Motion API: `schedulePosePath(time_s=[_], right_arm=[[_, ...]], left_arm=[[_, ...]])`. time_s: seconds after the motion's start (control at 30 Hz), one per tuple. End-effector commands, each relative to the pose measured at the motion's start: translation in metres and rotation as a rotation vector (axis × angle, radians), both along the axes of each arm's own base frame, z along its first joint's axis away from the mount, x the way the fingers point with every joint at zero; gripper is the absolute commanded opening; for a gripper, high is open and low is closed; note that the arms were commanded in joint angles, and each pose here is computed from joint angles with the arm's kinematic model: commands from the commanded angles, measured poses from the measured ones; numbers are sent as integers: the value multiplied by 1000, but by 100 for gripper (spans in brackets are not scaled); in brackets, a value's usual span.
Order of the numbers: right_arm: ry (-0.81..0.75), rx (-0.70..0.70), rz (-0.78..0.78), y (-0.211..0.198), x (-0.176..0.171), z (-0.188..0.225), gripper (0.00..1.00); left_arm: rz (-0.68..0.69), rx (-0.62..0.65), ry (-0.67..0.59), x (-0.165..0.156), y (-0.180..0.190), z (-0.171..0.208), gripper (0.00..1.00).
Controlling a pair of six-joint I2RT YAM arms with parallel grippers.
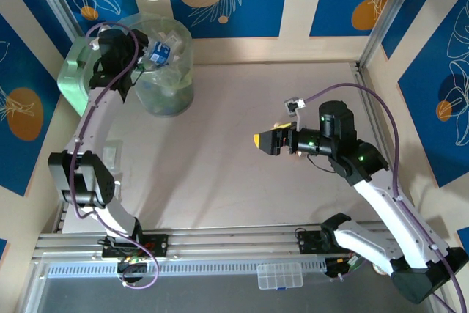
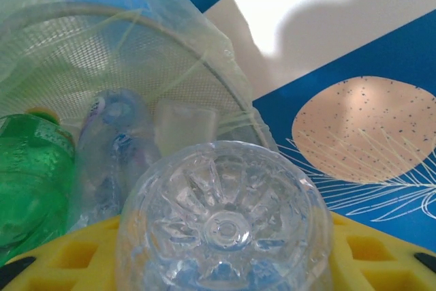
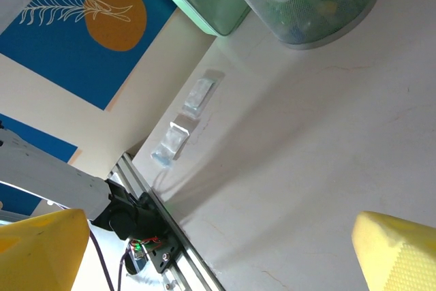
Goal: Put the plastic bottles in the bin
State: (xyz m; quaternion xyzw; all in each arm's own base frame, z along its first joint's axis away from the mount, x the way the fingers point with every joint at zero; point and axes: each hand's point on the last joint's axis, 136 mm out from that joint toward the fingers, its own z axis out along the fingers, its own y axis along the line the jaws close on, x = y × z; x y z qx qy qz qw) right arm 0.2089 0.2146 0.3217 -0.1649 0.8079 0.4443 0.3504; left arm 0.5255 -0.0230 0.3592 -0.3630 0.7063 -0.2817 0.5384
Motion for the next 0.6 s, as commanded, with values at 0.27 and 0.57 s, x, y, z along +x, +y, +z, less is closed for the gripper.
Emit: schedulePosePath(time_s=[0.27, 0.57], right_arm=[[-13, 3, 23, 4, -2, -5, 99], [-11, 2, 21, 6, 1, -6, 99]], left_arm=[[28, 71, -47, -34, -1, 18, 74], [110, 213, -79, -53, 22, 51, 84]])
